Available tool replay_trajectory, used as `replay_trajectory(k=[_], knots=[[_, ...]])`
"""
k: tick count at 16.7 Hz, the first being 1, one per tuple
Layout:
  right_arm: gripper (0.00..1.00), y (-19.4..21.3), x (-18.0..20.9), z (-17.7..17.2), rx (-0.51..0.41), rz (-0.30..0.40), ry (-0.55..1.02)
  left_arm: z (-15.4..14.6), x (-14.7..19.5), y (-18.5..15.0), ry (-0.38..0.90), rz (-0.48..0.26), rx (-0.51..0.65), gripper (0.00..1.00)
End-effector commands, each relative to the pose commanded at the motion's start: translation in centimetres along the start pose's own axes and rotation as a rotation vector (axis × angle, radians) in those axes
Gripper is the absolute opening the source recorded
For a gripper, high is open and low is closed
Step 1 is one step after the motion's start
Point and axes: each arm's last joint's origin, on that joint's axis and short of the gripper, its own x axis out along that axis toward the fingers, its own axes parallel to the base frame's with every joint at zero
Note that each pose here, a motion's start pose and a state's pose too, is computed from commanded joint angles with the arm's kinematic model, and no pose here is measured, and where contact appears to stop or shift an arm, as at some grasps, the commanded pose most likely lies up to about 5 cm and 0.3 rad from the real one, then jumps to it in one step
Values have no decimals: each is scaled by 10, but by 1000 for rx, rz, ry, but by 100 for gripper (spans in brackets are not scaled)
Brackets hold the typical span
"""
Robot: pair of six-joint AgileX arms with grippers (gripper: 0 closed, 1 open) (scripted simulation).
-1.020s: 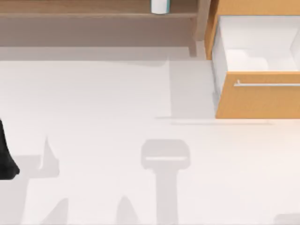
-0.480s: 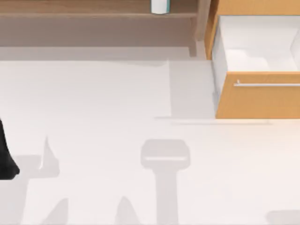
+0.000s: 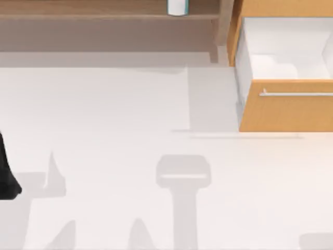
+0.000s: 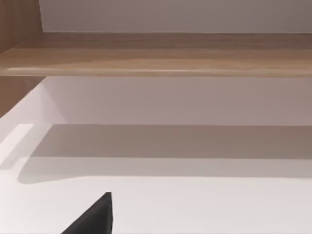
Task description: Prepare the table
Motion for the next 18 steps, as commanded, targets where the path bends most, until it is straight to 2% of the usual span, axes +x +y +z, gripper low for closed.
replay_trajectory(k=[6,10,18], knots=[[0,3,20,-14,12,41,116,0,0,0,0,0,0,100],[0,3,20,-14,12,41,116,0,0,0,0,0,0,100],[60,3,20,-14,12,41,116,0,0,0,0,0,0,100]])
